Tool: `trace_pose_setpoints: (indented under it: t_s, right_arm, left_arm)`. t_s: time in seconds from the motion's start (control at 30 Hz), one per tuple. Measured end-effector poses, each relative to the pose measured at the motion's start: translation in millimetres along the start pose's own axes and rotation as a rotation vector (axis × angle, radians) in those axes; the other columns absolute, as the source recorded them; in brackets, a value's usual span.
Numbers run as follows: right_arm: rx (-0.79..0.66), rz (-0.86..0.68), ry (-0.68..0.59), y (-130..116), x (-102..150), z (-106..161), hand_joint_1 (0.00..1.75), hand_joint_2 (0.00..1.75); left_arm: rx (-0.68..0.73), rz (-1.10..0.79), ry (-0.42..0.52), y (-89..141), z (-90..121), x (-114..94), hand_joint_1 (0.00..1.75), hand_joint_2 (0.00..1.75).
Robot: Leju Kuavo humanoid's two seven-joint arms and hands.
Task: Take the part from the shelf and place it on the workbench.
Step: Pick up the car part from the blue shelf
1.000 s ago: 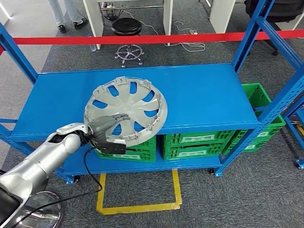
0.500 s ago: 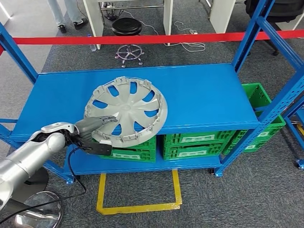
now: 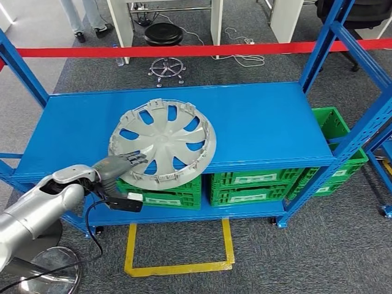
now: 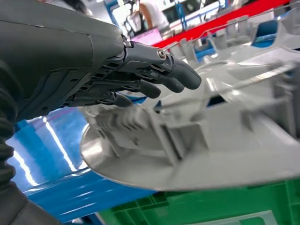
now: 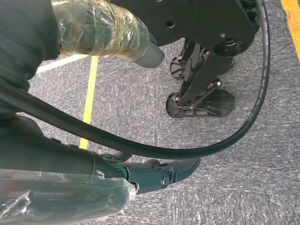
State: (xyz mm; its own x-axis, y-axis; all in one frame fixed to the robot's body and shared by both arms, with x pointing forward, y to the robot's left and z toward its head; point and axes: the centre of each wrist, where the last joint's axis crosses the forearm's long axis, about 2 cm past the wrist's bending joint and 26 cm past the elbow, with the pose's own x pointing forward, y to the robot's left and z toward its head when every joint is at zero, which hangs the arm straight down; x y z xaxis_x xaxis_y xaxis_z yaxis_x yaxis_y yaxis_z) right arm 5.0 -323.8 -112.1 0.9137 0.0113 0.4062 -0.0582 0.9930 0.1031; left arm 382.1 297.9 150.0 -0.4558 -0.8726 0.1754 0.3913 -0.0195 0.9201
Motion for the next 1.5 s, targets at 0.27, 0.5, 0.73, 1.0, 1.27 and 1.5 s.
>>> trace_pose_setpoints:
  t_s: [0.27, 0.5, 0.73, 1.0, 1.27, 1.5]
  right_arm:
    - [-0.001, -0.013, -0.003, 0, 0, 0, 0.00, 1.75]
    - [0.004, 0.005, -0.003, 0, 4, -2, 0.00, 1.75]
    - [0.004, 0.025, -0.002, -1, 13, -5, 0.00, 1.75]
    - [-0.003, 0.016, -0.005, -1, 15, -6, 0.00, 1.75]
    - [-0.014, 0.041, -0.002, 0, 13, -5, 0.00, 1.75]
    - [-0.025, 0.019, -0.006, 2, 13, -5, 0.00, 1.75]
  left_arm:
    - [0.004, -0.014, -0.010, -9, -1, 5, 0.00, 1.75]
    - [0.045, -0.079, -0.026, -17, -8, 17, 0.00, 1.75]
    - [0.094, -0.114, -0.042, -29, -25, 39, 0.00, 1.75]
    - [0.100, -0.119, -0.040, -32, -32, 48, 1.05, 1.75]
    - [0.173, -0.173, 0.008, -39, -39, 54, 1.75, 1.75]
    - [0.213, -0.185, 0.008, -40, -42, 57, 1.75, 1.75]
